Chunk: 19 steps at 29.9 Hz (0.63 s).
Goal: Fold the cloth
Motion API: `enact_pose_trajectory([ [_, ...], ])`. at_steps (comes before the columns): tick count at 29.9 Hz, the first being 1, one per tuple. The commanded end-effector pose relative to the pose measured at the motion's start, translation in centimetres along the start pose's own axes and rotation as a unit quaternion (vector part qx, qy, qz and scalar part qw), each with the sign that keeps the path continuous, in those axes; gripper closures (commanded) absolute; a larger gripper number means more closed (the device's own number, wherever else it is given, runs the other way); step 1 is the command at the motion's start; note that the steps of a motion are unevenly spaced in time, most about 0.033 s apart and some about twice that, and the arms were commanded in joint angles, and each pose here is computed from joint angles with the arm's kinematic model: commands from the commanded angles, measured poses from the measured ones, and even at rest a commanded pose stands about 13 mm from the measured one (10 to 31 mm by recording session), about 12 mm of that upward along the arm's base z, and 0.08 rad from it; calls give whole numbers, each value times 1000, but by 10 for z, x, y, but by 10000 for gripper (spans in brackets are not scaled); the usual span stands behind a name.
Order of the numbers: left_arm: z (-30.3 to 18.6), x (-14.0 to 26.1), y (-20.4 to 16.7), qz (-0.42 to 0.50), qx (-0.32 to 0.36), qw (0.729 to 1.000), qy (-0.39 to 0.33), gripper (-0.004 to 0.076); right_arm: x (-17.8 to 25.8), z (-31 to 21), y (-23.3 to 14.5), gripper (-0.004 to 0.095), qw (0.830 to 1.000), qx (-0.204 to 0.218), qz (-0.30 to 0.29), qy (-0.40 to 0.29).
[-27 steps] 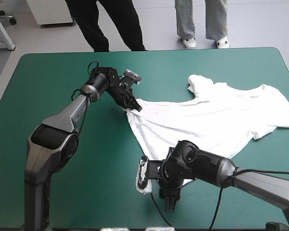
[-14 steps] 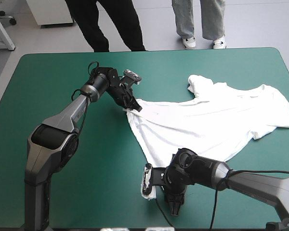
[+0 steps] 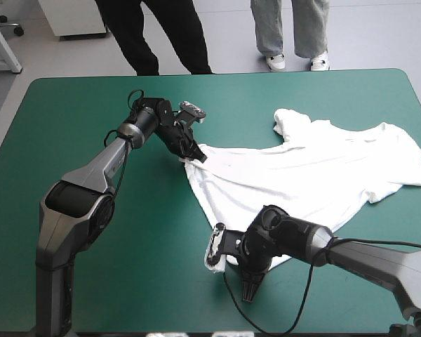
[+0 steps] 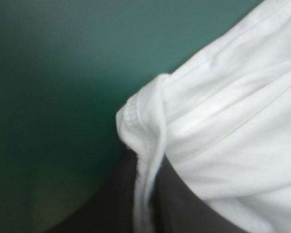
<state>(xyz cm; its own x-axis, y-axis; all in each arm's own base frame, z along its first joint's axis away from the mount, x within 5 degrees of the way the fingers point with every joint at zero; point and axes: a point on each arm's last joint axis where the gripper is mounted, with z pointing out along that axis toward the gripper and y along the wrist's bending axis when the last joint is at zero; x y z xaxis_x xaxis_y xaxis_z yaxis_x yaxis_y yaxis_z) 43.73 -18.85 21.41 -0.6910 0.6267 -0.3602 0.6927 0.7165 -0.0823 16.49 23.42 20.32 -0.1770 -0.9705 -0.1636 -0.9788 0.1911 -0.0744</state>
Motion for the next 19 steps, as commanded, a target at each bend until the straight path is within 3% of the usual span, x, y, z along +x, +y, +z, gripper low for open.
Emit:
enact_pose_trajectory([
  [1,-24,-2,-9,-5,19,1000,-8,733,0,19,-15,921,999,17,36,-19],
  [8,-62,-5,-16,-9,9,999,-40,733,11,-13,-40,921,994,46,101,-11],
  [12,-110,-4,-25,-1,-5,997,-81,733,14,-62,-53,921,983,80,153,-54],
  [19,-210,9,-53,14,-40,982,-181,733,29,-171,-67,921,951,144,226,-153],
])
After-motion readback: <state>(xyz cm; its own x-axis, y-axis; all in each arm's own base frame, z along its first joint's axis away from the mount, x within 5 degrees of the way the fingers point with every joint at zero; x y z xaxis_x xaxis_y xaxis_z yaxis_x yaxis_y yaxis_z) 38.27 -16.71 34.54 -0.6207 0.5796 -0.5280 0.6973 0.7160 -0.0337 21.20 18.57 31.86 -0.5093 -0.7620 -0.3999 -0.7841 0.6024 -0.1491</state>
